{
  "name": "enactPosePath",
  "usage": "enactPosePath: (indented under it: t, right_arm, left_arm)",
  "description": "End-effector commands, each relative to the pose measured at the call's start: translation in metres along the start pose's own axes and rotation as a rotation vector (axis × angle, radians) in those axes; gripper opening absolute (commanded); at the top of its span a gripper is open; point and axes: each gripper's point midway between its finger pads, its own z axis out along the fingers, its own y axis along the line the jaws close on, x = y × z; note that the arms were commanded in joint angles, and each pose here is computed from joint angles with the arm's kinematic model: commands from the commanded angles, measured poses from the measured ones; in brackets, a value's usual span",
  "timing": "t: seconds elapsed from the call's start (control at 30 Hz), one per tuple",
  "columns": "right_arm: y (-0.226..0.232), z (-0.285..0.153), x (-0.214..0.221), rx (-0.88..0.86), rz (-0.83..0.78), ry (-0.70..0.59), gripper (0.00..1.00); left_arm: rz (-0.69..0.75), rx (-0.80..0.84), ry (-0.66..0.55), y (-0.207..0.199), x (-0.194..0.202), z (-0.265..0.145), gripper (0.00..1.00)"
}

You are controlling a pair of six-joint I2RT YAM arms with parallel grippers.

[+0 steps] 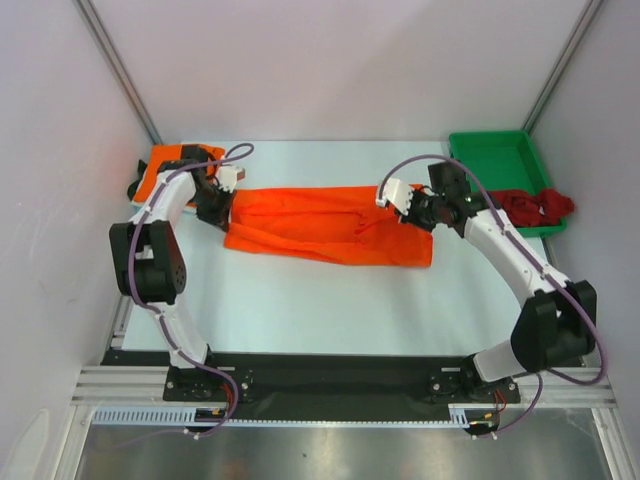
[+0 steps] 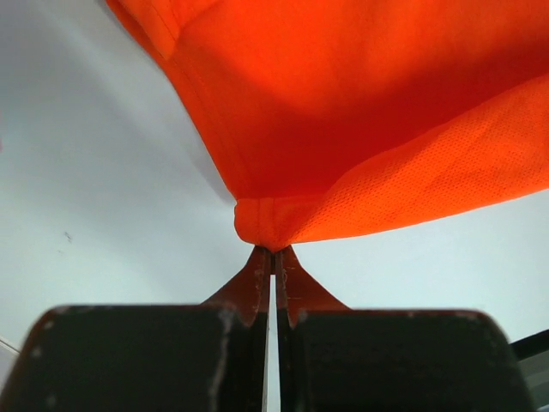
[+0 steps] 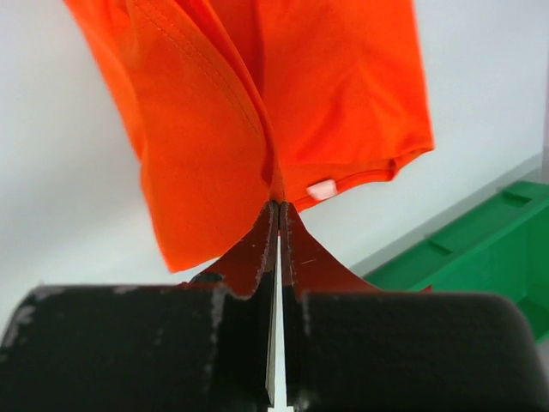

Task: Fold and stack the t-shirts
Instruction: Fold the tshirt

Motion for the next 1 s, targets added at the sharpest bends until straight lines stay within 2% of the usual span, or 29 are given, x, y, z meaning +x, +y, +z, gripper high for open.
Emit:
enactPosePath:
  t: [0.0,0.33,0.37,0.43,0.47,0.5,0.53,0.63,0.67,0.7,0.73,0.83,0.93,0.97]
  right_arm:
    - [-0.052,0.000,-0.016,0.096,-0.024,-0.048,0.00]
    - [-0.108,0.053,0.009,0.094,-0.019,0.004,0.00]
    - [-0.114,0.059,0.010,0.102,-0.023,0.002,0.00]
    - [-0.119,0.084,0.019,0.080,-0.001,0.020,0.00]
    - [-0.135,0.087,0.015,0.117,-0.001,0.024,0.02]
    - [-0.139,0.099,0.020,0.125,0.040,0.048,0.21]
    - [-0.147,0.100,0.017,0.160,0.052,0.070,0.24]
    - [-0.176,0.074,-0.015,0.254,0.160,-0.030,0.29]
    - [-0.181,0.068,-0.022,0.279,0.174,-0.057,0.32]
    - [-0.176,0.067,-0.022,0.273,0.190,-0.059,0.37]
    - [-0.173,0.061,-0.026,0.273,0.199,-0.069,0.38]
    - [-0.139,0.068,-0.021,0.183,0.232,-0.054,0.39]
    - [-0.102,0.081,-0.008,0.069,0.297,-0.005,0.39]
    - [-0.087,0.085,-0.001,0.017,0.348,0.024,0.39]
  left_arm:
    - [-0.021,0.008,-0.009,0.003,-0.018,0.001,0.01]
    - [-0.015,-0.039,-0.020,0.031,-0.058,0.016,0.01]
    - [-0.020,-0.034,0.007,0.035,-0.056,0.028,0.00]
    - [-0.025,-0.062,-0.001,0.043,-0.065,0.029,0.00]
    - [-0.025,-0.068,0.007,0.044,-0.065,0.032,0.06]
    - [-0.027,-0.092,0.011,0.049,-0.064,0.030,0.18]
    - [-0.023,-0.096,0.008,0.047,-0.065,0.028,0.23]
    - [0.002,-0.120,-0.058,0.043,-0.073,0.001,0.29]
    - [0.009,-0.120,-0.075,0.041,-0.075,-0.005,0.43]
    - [0.018,-0.128,-0.106,0.037,-0.079,-0.018,0.48]
    - [0.024,-0.100,-0.111,0.030,-0.078,-0.017,0.50]
    - [0.072,-0.036,-0.096,0.013,-0.068,-0.014,0.51]
    - [0.238,0.009,-0.047,-0.016,-0.053,0.000,0.52]
    - [0.318,-0.008,-0.023,-0.014,-0.046,0.003,0.50]
